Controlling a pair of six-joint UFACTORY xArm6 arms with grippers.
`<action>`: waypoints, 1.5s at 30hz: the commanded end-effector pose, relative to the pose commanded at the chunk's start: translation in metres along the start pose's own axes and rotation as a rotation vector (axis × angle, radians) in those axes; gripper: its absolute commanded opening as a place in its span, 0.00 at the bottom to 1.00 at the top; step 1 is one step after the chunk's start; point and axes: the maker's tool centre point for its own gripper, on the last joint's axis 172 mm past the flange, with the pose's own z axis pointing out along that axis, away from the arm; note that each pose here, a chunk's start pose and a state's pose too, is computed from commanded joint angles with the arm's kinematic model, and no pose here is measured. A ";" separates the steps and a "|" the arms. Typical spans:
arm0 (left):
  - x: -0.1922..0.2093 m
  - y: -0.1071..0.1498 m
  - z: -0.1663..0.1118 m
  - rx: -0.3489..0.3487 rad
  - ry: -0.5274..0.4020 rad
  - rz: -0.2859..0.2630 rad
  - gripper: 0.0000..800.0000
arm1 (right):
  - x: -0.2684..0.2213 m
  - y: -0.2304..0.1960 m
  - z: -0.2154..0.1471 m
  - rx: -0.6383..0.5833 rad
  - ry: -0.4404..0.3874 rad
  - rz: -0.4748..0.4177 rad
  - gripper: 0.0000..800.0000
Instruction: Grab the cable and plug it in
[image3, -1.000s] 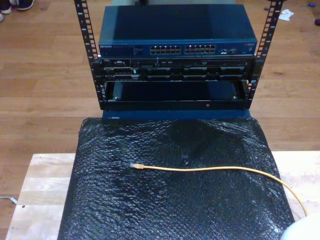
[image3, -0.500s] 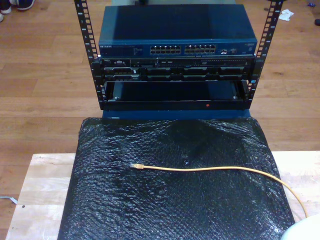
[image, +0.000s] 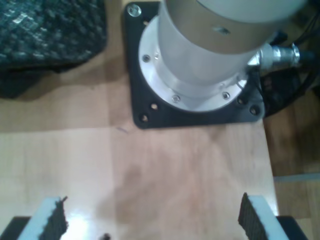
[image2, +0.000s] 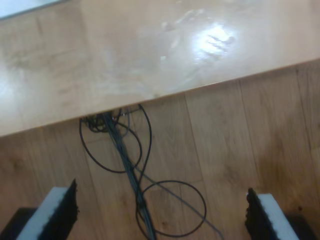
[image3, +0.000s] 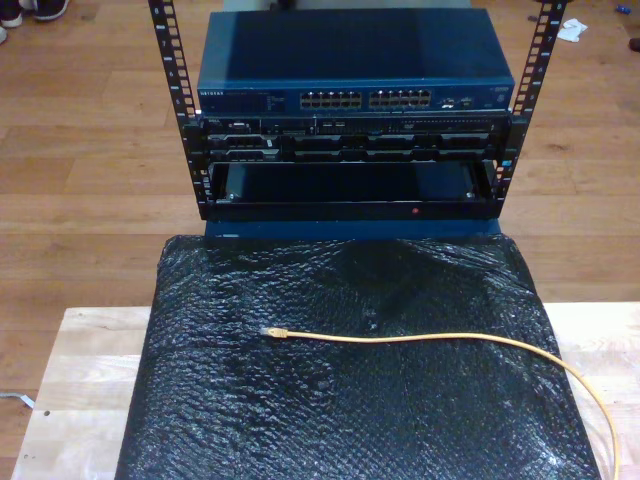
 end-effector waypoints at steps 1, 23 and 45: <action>0.004 -0.007 -0.001 0.006 0.002 -0.005 1.00 | 0.003 0.006 -0.003 0.004 0.011 0.017 1.00; 0.096 -0.099 0.007 -0.014 0.106 -0.029 1.00 | 0.140 0.082 -0.029 -0.002 0.239 0.031 1.00; 0.134 -0.137 0.014 -0.020 0.164 -0.025 1.00 | 0.222 0.103 -0.031 0.036 0.283 -0.018 1.00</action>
